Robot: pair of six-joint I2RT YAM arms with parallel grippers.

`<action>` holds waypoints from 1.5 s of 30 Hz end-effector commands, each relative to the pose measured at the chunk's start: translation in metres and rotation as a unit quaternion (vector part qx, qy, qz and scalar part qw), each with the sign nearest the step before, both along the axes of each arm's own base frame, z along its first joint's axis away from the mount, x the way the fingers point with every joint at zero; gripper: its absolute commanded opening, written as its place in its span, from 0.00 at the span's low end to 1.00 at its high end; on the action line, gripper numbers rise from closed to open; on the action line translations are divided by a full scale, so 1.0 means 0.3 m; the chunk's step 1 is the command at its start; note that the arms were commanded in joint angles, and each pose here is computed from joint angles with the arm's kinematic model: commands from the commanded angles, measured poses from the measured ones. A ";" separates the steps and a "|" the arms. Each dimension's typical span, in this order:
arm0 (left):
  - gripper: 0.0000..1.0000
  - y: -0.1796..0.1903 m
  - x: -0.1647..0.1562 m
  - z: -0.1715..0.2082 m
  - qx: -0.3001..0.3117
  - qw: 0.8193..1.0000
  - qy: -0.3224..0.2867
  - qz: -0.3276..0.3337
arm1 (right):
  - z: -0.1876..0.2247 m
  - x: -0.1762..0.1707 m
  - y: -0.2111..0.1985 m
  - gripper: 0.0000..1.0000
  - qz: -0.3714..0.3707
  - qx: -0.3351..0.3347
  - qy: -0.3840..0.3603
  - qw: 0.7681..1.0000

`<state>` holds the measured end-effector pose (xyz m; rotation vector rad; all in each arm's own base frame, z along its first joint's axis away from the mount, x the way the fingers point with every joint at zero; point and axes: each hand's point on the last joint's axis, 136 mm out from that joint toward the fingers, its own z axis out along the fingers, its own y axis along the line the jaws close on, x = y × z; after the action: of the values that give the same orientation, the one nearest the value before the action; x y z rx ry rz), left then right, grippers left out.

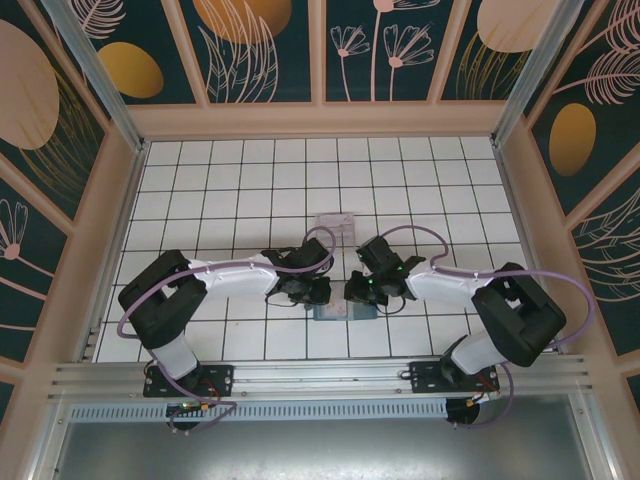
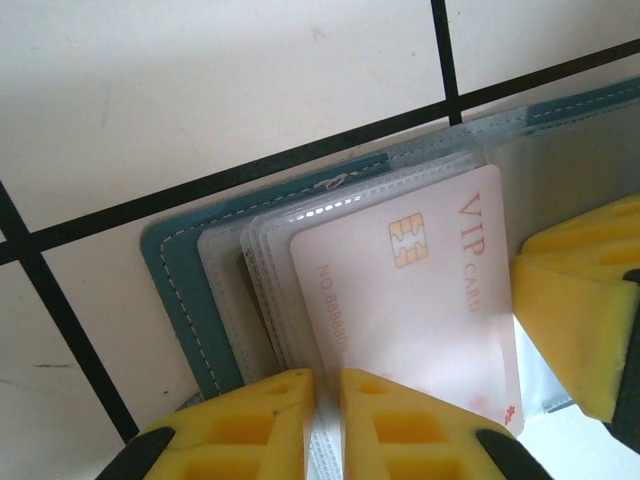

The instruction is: Take the credit cards out of the card holder

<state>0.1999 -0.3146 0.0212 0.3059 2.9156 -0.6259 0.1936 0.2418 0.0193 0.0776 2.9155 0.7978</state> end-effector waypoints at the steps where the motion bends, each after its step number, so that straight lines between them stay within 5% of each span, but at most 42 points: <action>1: 0.16 0.081 -0.038 -0.072 0.059 0.998 0.019 0.000 | -0.009 -0.028 -0.021 0.22 0.003 0.005 0.005 1.000; 45: 0.15 0.057 -0.047 -0.088 0.050 0.998 0.031 -0.007 | -0.055 -0.055 -0.024 0.35 0.012 -0.007 0.044 0.999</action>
<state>0.1990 -0.3154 0.0215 0.3085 2.9191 -0.6339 0.1890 0.2487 0.0220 0.0678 2.9179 0.9221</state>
